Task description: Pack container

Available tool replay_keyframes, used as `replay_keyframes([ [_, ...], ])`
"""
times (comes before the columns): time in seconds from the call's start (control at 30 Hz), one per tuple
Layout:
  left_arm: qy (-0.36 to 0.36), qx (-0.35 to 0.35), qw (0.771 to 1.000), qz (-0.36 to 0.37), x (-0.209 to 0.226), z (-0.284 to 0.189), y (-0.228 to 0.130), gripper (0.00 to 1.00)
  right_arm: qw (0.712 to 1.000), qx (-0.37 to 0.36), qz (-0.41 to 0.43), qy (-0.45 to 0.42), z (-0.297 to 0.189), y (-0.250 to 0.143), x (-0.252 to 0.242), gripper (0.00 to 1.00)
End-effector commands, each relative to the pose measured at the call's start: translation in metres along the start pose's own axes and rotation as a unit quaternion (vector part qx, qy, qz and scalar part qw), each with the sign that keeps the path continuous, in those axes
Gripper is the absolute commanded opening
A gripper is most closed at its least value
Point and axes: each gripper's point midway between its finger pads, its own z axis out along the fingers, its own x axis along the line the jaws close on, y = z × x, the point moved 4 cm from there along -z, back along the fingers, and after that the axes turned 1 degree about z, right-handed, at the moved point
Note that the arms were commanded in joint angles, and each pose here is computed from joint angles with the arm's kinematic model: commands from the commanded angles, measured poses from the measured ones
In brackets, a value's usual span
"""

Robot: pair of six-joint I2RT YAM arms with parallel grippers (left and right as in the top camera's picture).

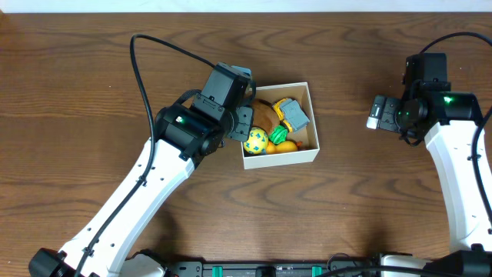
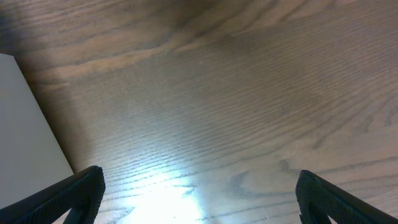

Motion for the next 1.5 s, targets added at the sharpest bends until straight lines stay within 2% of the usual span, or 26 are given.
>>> replay_keyframes([
  [0.0, 0.034, -0.007, 0.999, -0.006, 0.013, -0.001, 0.003, 0.84, 1.000, -0.003, -0.003, 0.000, 0.000, 0.002, -0.002, 0.99],
  [0.03, 0.049, -0.011, 0.999, -0.010, 0.020, -0.001, 0.005, 0.96, 1.000, -0.008, -0.002, 0.001, 0.000, 0.004, -0.001, 0.99],
  [0.07, 0.060, -0.014, 0.998, -0.015, 0.026, -0.001, 0.006, 0.98, 1.000, -0.015, -0.001, 0.004, 0.000, 0.007, 0.000, 0.98],
  [0.3, 0.118, -0.053, 0.987, -0.100, 0.097, -0.006, 0.027, 0.98, 0.994, -0.104, -0.013, 0.038, -0.007, 0.040, 0.024, 0.99],
  [0.5, 0.154, -0.094, 0.971, -0.156, 0.147, -0.015, 0.039, 0.98, 0.972, -0.224, -0.008, 0.074, -0.027, 0.083, 0.047, 0.99],
  [0.6, 0.168, -0.104, 0.964, -0.176, 0.166, -0.021, 0.040, 0.98, 0.963, -0.256, -0.010, 0.080, -0.038, 0.093, 0.048, 0.99],
  [0.73, 0.181, -0.097, 0.957, -0.204, 0.181, -0.031, 0.030, 0.98, 0.956, -0.262, 0.093, 0.099, -0.047, 0.097, 0.035, 0.99],
  [0.83, 0.189, -0.091, 0.953, -0.219, 0.188, -0.044, 0.019, 0.98, 0.952, -0.259, 0.119, 0.113, -0.063, 0.089, 0.020, 0.99],
  [1.1, 0.162, -0.137, 0.953, -0.218, 0.172, -0.086, -0.010, 0.98, 0.950, -0.296, 0.042, 0.084, -0.120, 0.041, -0.009, 0.99],
  [1.47, 0.150, -0.259, 0.932, -0.204, 0.144, -0.138, -0.088, 0.98, 0.938, -0.336, 0.033, 0.076, -0.115, -0.069, -0.035, 0.99],
])
